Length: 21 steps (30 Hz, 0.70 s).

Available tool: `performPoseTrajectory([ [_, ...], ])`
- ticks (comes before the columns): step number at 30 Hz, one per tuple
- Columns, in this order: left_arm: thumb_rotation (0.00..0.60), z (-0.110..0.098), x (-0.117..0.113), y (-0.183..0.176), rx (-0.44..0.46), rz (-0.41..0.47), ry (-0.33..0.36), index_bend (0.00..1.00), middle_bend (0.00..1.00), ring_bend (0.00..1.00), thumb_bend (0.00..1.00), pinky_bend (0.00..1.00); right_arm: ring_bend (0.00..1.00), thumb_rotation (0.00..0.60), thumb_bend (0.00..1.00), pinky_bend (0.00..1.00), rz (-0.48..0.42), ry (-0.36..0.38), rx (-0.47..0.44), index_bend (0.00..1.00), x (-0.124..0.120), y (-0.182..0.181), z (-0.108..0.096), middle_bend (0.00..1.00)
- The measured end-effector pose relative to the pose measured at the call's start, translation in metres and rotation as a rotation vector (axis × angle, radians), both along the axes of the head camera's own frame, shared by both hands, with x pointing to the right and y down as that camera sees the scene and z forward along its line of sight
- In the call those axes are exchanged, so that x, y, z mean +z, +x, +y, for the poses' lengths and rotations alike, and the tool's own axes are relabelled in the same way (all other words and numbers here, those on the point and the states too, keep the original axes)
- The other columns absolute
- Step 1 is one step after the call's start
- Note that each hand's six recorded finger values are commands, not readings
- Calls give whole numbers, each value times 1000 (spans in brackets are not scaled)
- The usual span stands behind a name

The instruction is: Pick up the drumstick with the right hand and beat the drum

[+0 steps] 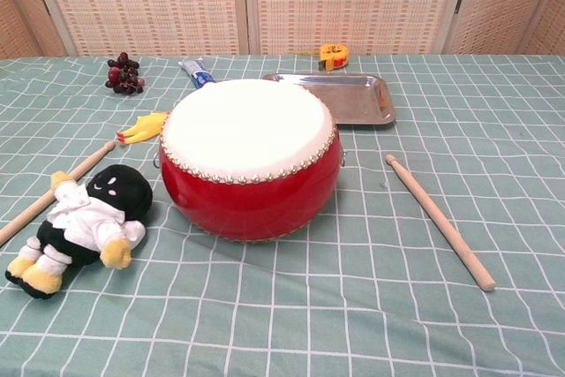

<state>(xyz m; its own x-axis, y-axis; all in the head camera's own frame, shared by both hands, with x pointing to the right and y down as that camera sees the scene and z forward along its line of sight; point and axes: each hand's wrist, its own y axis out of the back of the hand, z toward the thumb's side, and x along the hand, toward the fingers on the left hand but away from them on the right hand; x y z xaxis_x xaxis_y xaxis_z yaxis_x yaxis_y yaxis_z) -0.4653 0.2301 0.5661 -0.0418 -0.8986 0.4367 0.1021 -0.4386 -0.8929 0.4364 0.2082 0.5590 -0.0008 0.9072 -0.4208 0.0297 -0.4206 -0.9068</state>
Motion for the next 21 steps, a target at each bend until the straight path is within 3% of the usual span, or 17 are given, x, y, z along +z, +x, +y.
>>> performPoseTrajectory([
  [21,600,-2,4,5,19,12,11,0,0,17,236,19,0,600,0,47,-48,27,-15,40,-8,-6,1,83],
])
